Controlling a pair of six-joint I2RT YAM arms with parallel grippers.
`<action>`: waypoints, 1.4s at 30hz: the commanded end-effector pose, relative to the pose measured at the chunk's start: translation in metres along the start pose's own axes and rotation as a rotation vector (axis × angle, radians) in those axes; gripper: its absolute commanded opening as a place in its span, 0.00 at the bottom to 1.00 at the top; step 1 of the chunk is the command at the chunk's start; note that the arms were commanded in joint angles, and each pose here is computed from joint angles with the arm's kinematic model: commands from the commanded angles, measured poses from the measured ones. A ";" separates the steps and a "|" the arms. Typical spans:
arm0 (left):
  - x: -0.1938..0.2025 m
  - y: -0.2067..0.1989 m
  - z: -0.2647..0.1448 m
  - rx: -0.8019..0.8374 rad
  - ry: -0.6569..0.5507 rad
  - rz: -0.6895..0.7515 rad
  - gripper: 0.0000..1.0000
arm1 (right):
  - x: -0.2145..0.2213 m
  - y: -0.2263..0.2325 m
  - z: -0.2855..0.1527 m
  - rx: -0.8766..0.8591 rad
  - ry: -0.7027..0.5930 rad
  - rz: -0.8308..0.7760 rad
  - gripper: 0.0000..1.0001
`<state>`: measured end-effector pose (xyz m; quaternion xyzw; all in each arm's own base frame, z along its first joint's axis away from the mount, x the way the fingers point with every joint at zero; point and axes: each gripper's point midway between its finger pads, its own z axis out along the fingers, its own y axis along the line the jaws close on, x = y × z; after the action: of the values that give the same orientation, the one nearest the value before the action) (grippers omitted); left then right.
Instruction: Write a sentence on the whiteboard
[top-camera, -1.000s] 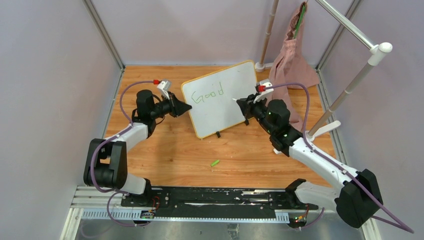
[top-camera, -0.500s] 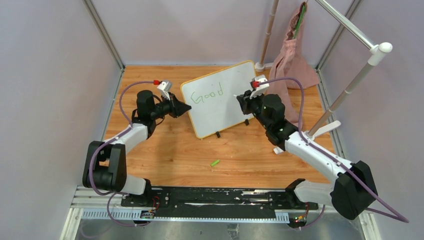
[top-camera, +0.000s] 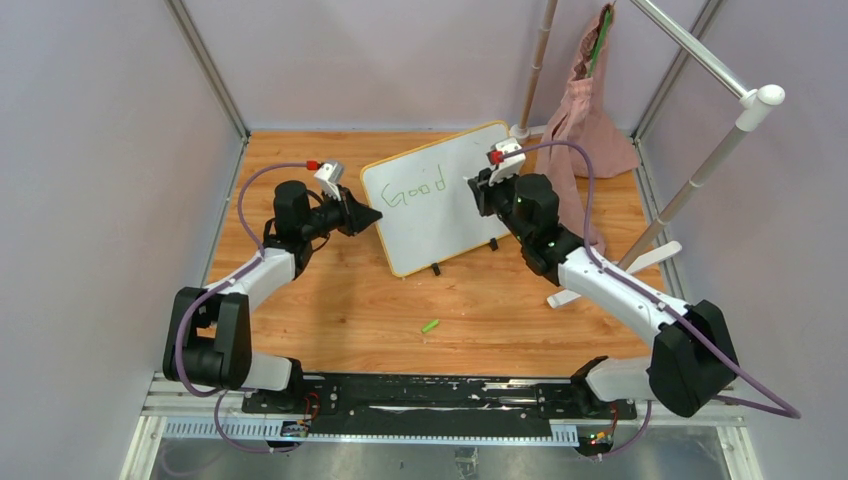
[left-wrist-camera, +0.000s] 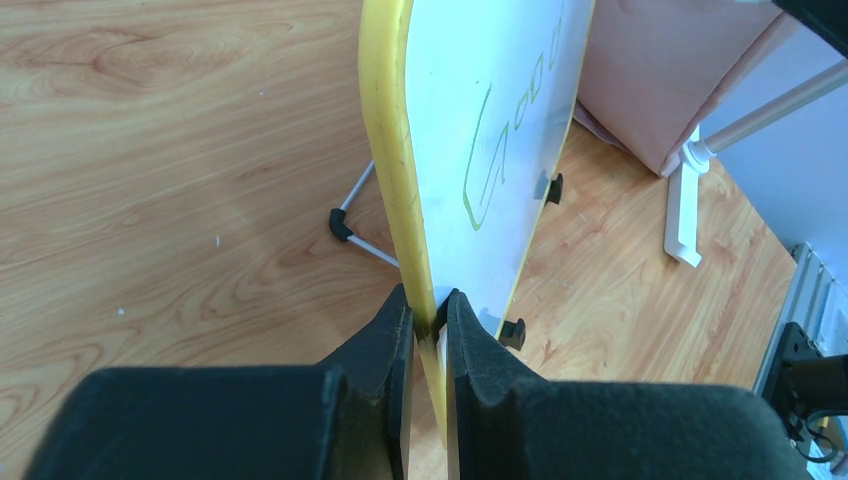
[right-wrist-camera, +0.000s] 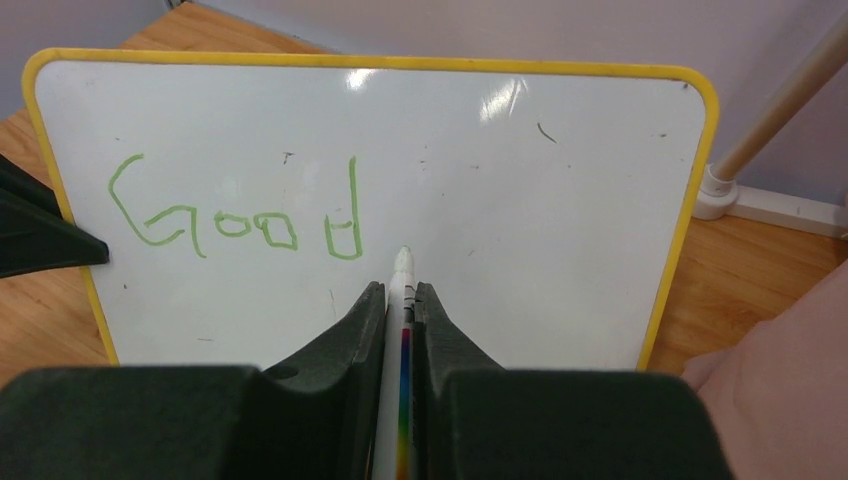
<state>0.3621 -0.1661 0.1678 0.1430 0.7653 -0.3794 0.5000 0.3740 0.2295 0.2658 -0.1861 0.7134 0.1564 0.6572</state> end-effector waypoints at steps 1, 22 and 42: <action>0.001 0.038 -0.006 -0.175 -0.016 0.078 0.00 | -0.035 -0.006 0.014 -0.008 -0.099 -0.009 0.00; -0.001 0.037 -0.005 -0.172 -0.008 0.083 0.00 | -0.030 0.001 0.046 -0.073 -0.110 0.075 0.00; -0.002 0.035 -0.006 -0.166 -0.010 0.085 0.00 | -0.006 -0.010 0.053 -0.027 -0.044 0.096 0.00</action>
<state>0.3621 -0.1654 0.1666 0.1406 0.7676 -0.3776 0.4984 0.4170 0.2522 0.2564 -0.1746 0.7098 0.2055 0.6507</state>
